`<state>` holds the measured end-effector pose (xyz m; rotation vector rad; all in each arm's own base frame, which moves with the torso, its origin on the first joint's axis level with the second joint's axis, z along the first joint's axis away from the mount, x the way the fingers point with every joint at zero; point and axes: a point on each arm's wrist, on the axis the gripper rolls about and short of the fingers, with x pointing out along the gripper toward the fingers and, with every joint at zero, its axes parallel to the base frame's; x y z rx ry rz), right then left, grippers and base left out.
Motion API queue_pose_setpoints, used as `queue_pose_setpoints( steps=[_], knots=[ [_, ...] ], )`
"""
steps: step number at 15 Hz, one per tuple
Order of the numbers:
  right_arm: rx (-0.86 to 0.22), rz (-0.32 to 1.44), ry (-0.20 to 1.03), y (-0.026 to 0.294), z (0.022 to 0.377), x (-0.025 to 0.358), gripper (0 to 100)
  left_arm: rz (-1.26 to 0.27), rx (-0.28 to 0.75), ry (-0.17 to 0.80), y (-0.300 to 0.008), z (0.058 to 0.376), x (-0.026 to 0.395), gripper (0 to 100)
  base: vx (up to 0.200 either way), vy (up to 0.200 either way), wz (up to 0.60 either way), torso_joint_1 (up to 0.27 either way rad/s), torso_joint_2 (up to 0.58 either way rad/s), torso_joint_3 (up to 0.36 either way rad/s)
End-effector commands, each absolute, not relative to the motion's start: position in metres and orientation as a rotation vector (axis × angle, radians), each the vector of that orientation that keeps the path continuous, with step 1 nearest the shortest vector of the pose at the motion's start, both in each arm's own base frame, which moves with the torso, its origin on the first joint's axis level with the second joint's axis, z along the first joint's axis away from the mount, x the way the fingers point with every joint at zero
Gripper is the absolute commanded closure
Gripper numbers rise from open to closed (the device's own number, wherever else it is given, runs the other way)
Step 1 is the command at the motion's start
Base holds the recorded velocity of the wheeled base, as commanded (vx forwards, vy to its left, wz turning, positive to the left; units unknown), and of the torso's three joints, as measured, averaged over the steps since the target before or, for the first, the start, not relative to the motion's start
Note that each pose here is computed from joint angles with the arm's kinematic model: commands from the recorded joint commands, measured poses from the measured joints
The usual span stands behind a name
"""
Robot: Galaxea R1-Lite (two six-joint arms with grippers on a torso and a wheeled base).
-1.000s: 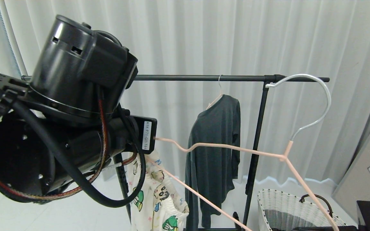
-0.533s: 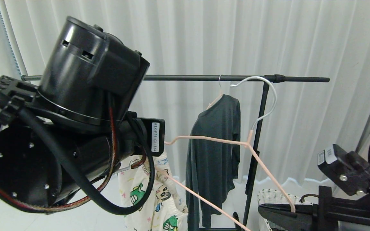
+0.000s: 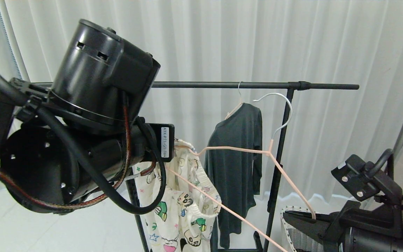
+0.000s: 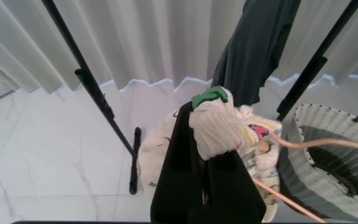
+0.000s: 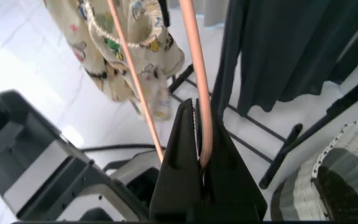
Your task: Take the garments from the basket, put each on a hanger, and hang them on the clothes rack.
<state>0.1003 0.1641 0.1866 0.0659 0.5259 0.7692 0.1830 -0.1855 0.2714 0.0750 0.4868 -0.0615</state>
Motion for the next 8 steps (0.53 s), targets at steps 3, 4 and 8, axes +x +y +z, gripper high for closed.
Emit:
queue_pose_setpoints(
  steps=[3, 4, 8],
  knots=[
    [0.086, 0.795, 0.493, 0.172, 0.198, 0.100, 100, -0.087, 0.076, 0.485, -0.193, 0.271, 0.181, 100, 0.000, 0.000, 0.00, 0.000, 0.00, 0.000],
    [0.081, 0.802, 0.497, 0.176, 0.198, 0.100, 100, -0.102, 0.048, 0.475, -0.198, 0.276, 0.178, 100, 0.000, 0.000, 0.00, 0.000, 0.00, 0.000],
    [0.073, 0.849, 0.497, 0.198, 0.193, 0.100, 100, -0.176, 0.002, 0.458, -0.216, 0.284, 0.165, 100, 0.000, 0.000, 0.00, 0.000, 0.00, 0.000]
  ],
)
